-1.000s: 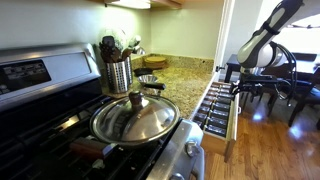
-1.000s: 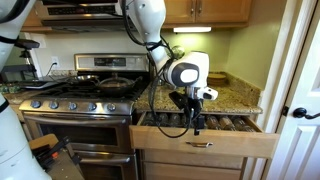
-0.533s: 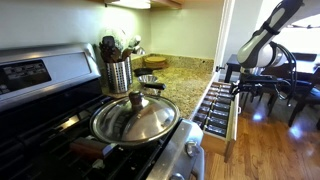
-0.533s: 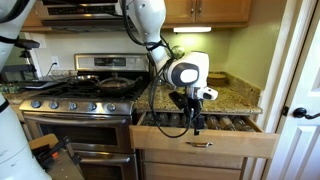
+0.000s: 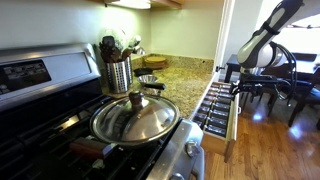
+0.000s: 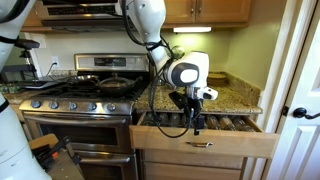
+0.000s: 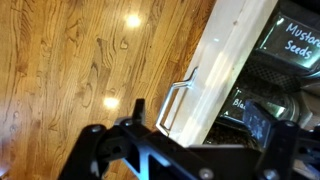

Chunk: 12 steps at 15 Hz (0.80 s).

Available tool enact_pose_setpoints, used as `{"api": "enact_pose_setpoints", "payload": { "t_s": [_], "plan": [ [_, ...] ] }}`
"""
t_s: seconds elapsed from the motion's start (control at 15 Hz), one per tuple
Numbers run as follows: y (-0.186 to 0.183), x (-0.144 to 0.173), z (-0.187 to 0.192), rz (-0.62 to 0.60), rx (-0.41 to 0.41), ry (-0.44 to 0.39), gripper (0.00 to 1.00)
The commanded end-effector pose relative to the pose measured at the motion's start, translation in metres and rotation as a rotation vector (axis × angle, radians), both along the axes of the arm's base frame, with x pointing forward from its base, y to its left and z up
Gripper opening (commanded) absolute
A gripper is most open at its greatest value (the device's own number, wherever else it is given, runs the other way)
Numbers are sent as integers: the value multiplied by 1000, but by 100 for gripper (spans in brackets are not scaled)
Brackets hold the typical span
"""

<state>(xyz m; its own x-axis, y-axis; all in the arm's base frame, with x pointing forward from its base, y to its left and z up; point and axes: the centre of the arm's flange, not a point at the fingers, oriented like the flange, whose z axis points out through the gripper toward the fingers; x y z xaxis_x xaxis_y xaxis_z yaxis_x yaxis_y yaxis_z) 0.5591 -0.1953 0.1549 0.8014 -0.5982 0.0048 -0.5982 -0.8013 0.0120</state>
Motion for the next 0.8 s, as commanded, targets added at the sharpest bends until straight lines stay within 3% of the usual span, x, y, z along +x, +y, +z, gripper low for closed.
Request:
{"api": "enact_pose_setpoints", "payload": {
  "t_s": [0.0, 0.73],
  "plan": [
    [0, 0, 0, 0, 0, 0, 100],
    [-2, 4, -8, -7, 28, -26, 100]
  ]
}}
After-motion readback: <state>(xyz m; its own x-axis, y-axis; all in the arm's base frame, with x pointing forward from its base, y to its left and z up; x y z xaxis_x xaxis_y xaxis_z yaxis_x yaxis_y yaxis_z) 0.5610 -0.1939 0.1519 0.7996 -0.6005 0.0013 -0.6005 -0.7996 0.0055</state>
